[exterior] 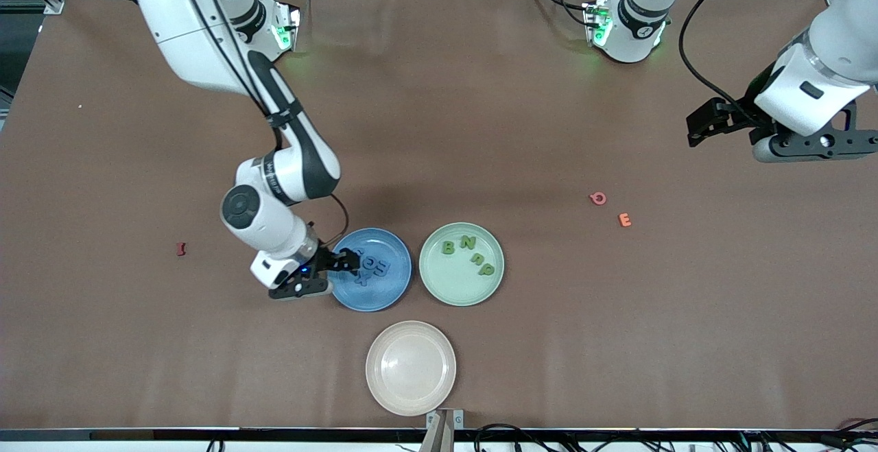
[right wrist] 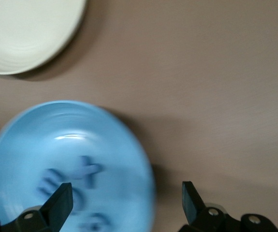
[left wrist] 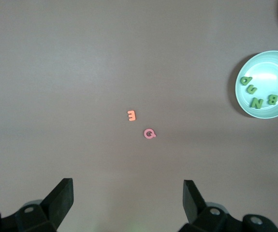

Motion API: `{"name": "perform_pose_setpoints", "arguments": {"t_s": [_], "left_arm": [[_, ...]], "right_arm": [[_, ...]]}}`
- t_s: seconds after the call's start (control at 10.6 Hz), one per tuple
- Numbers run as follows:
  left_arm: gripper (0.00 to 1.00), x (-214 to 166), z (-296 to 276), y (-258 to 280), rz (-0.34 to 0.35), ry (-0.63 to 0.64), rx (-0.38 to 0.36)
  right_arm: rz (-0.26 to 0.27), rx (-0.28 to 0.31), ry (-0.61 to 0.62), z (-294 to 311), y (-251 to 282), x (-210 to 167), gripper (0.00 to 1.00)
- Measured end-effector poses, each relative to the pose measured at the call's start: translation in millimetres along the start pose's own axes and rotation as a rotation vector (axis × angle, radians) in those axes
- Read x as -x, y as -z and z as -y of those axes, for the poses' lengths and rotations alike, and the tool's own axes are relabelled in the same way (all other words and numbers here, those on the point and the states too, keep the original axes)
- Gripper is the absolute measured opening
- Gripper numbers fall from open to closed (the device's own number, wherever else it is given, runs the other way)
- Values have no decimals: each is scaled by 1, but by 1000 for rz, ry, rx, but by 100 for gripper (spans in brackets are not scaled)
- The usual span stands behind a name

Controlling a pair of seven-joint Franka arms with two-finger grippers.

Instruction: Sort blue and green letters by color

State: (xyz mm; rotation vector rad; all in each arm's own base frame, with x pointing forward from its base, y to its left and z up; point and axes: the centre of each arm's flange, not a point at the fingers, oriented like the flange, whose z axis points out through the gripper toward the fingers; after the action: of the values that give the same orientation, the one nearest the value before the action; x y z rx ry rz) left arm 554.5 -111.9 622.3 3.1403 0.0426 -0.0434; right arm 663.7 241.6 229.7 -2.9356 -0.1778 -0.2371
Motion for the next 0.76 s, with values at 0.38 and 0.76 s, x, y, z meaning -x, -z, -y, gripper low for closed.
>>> {"name": "perform_pose_setpoints", "arguments": {"t_s": [0.38, 0.76], "left_arm": [[100, 6, 3, 14, -34, -5, -48], [100, 4, 19, 32, -69, -63, -48]], "right_arm": [[50, 79, 195, -144, 35, -21, 100], [124, 137, 237, -243, 95, -15, 100]]}}
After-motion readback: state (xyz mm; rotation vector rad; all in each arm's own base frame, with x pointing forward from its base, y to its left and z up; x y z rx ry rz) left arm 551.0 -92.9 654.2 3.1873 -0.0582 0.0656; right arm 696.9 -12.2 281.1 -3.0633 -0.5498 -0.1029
